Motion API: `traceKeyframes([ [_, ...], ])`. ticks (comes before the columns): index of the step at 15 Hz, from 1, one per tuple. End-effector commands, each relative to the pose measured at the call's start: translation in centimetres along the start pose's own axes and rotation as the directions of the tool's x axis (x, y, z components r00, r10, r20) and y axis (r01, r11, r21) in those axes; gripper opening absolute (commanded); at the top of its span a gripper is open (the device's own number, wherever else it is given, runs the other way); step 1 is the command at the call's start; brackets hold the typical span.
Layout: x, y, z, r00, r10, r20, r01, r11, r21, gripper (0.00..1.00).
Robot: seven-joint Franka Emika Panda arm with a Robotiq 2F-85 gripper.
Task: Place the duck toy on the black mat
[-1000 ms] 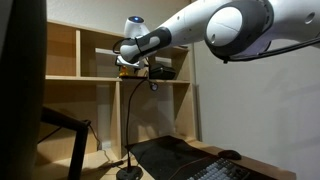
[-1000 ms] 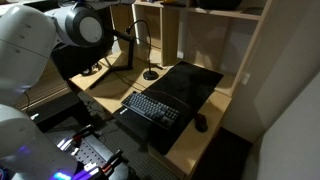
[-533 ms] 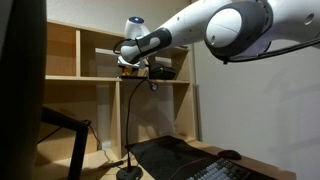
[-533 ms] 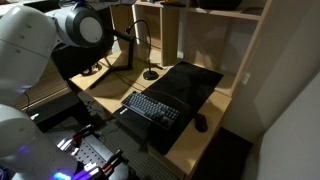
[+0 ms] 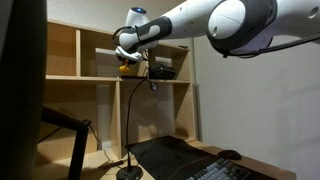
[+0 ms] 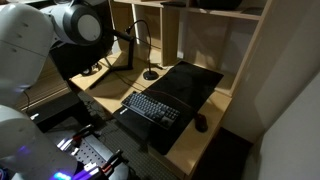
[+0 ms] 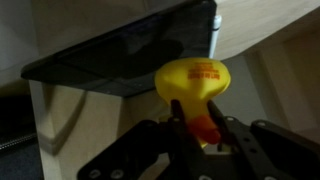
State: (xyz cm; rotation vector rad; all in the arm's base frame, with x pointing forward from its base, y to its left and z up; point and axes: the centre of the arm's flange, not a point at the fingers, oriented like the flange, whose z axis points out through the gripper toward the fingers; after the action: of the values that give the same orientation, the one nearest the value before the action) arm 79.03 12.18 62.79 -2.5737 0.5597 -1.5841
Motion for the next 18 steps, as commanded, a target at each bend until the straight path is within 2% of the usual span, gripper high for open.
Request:
traceKeyframes([
  [1, 3.4, 1.2, -4.5, 0.987, 0.103, 0.125, -0.105, 0.994, 0.01, 0.07],
  [6, 6.8, 3.8, -9.8, 0.934, 0.221, 0.281, -0.222, 0.975, -0.03, 0.07],
  [9, 7.4, 6.5, -12.8, 0.895, 0.254, 0.365, -0.228, 0.967, -0.114, 0.07],
  [11, 7.4, 9.0, -14.5, 0.849, 0.285, 0.446, -0.238, 0.958, -0.159, 0.07],
  [14, 7.6, 13.6, -16.3, 0.786, 0.36, 0.503, -0.27, 0.931, -0.245, 0.07],
  [18, 6.4, 20.9, -16.0, 0.684, 0.492, 0.539, -0.336, 0.868, -0.366, 0.07],
])
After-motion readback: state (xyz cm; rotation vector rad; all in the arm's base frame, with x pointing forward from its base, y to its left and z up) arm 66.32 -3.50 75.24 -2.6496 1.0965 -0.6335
